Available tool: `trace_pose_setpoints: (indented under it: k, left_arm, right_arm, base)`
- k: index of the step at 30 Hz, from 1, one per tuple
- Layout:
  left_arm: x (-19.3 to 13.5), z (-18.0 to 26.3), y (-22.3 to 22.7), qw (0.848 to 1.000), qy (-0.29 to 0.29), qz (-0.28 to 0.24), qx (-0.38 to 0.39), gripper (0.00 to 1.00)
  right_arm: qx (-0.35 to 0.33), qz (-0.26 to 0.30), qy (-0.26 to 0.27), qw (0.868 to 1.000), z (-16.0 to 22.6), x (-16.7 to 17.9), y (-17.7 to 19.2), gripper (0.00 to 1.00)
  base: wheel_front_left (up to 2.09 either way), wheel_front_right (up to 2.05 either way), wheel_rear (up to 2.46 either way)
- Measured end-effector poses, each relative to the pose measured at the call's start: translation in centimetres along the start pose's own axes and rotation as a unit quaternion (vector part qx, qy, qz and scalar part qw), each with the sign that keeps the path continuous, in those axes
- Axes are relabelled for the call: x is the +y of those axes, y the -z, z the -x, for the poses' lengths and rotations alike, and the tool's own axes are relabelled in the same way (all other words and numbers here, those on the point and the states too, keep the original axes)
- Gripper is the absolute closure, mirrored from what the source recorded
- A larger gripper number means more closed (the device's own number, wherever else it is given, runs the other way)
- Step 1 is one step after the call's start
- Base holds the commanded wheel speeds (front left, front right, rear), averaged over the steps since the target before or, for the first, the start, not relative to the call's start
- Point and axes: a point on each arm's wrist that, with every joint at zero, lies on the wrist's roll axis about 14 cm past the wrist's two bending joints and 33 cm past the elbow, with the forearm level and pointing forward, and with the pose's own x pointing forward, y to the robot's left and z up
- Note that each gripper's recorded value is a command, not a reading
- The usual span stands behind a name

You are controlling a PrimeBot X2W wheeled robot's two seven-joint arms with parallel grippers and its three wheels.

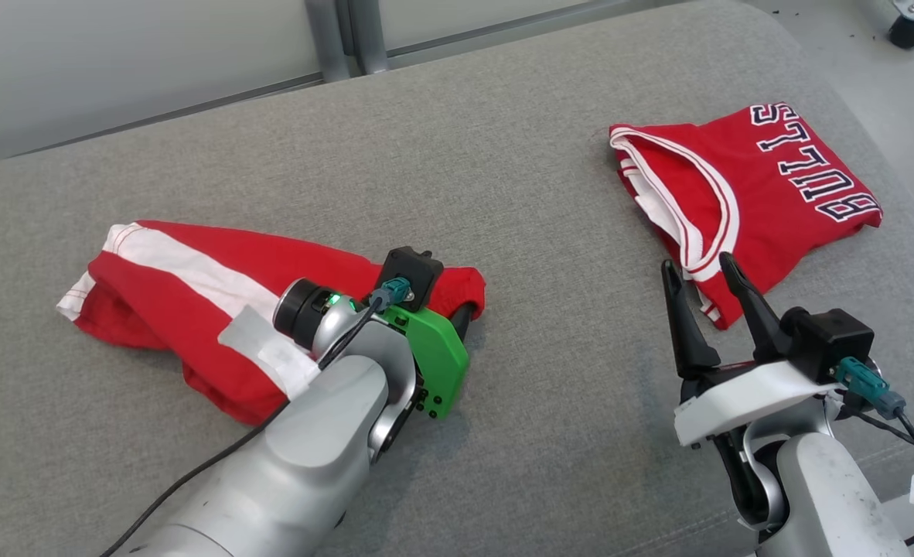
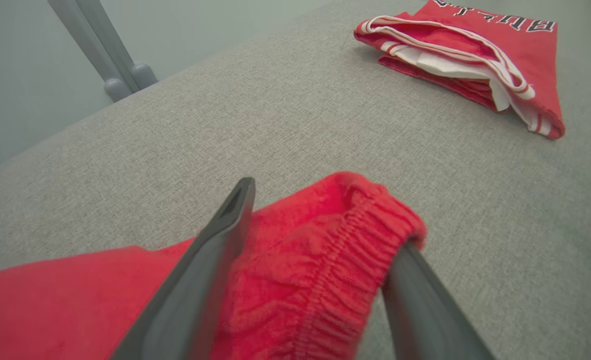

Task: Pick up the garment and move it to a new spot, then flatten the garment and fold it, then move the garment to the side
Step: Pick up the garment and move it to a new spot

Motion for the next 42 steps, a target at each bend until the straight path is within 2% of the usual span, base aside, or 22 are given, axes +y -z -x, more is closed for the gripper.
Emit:
trace_pose_setpoints:
  k: [7, 13, 23, 31, 37, 42]
  left_arm:
    - [0.9, 1.7, -0.1, 0.999, -0.019, -0.032, 0.0, 0.0]
    - [0.6, 3.5, 0.8, 0.999, -0.03, -0.03, 0.008, 0.0]
    - [-2.3, 5.1, 0.7, 0.998, -0.006, -0.062, -0.002, 0.0]
    - [-4.3, 5.2, -0.1, 0.997, 0.013, -0.079, -0.02, 0.0]
    - [-3.4, 5.6, -1.4, 0.997, -0.012, -0.064, -0.045, 0.0]
    - [-1.0, 6.8, -1.4, 0.996, -0.057, -0.042, -0.059, 0.0]
  right_arm:
    - [0.001, -0.007, -0.025, 1.0, -0.3, 1.7, 0.2, 0.0]
    - [-0.001, -0.014, -0.048, 0.999, -0.4, 3.4, 0.1, 0.0]
    - [-0.006, -0.016, -0.065, 0.998, -0.3, 4.6, -0.3, 0.0]
    - [-0.007, -0.015, -0.061, 0.998, 0.1, 4.3, -0.5, 0.0]
    - [-0.006, -0.015, -0.057, 0.998, 0.4, 4.1, -0.4, 0.0]
    - [0.007, -0.02, -0.064, 0.998, 1.1, 4.6, 0.3, 0.0]
  base:
    - [0.0, 0.0, 0.0]
    - [0.0, 0.0, 0.0]
    - [0.0, 0.0, 0.0]
    - [0.0, 0.0, 0.0]
    - [0.0, 0.0, 0.0]
    - [0.0, 0.0, 0.0]
